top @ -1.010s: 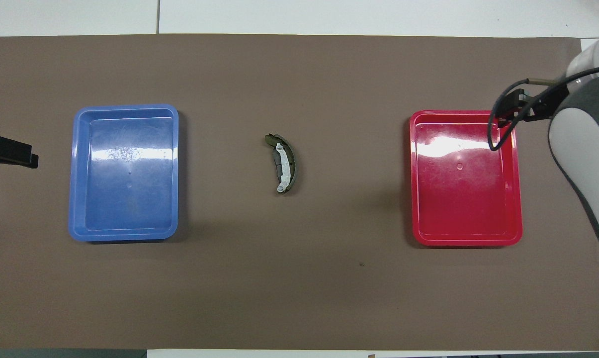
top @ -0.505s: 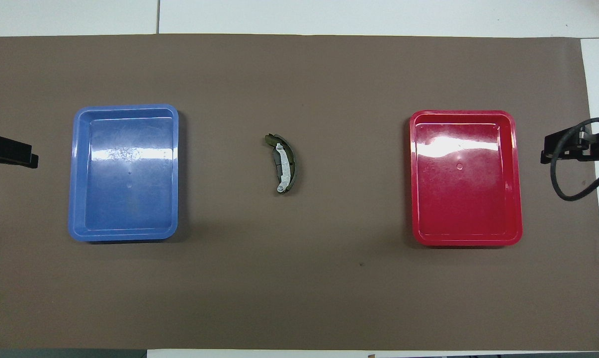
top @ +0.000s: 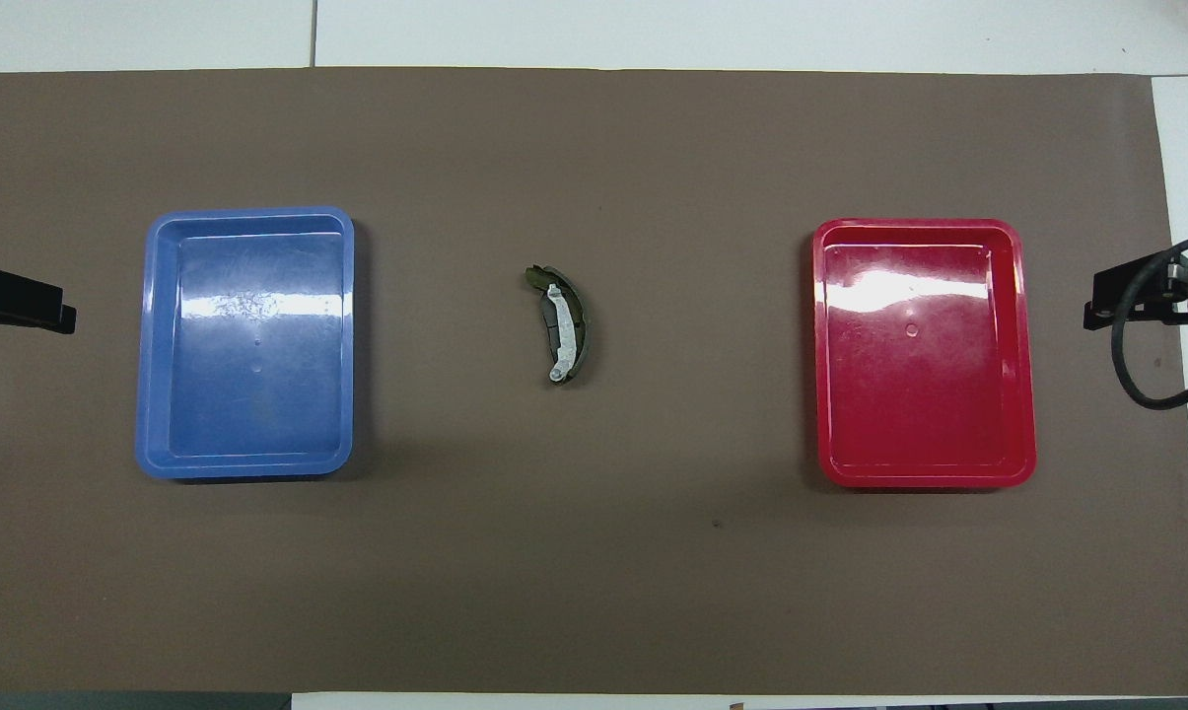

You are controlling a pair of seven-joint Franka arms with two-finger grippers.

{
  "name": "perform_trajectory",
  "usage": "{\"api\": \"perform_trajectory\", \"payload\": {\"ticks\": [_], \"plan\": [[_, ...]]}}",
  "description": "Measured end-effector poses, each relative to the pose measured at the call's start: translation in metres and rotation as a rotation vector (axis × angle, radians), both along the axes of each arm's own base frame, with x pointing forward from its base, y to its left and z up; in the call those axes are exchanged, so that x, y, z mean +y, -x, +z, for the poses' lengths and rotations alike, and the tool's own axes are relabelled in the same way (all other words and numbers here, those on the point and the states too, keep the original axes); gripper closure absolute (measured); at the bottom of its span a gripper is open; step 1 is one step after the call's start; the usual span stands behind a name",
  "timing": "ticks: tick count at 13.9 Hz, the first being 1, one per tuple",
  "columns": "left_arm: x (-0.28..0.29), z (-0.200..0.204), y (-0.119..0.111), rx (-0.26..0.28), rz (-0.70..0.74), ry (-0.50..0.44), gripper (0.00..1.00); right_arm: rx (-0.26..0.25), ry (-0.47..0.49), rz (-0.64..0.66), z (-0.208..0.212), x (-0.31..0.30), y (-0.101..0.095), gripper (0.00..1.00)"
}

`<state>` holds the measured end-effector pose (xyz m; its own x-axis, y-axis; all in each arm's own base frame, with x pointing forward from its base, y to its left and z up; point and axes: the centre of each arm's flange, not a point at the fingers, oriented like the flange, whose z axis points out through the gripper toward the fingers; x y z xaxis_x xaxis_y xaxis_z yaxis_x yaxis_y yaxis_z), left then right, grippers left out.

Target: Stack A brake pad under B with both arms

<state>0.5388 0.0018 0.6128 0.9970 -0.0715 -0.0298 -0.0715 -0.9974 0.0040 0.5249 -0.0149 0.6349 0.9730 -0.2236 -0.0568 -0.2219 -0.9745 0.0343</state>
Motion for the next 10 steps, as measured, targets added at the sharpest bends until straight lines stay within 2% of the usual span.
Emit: {"api": "perform_trajectory", "payload": {"ticks": [5,10], "plan": [[0.0,0.0,0.0,0.0,0.0,0.0,0.0,-0.02,-0.002,0.06,0.009,0.006,-0.003,0.0],[0.0,0.0,0.0,0.0,0.0,0.0,0.0,-0.022,-0.004,0.064,0.01,0.006,-0.004,0.0]]}}
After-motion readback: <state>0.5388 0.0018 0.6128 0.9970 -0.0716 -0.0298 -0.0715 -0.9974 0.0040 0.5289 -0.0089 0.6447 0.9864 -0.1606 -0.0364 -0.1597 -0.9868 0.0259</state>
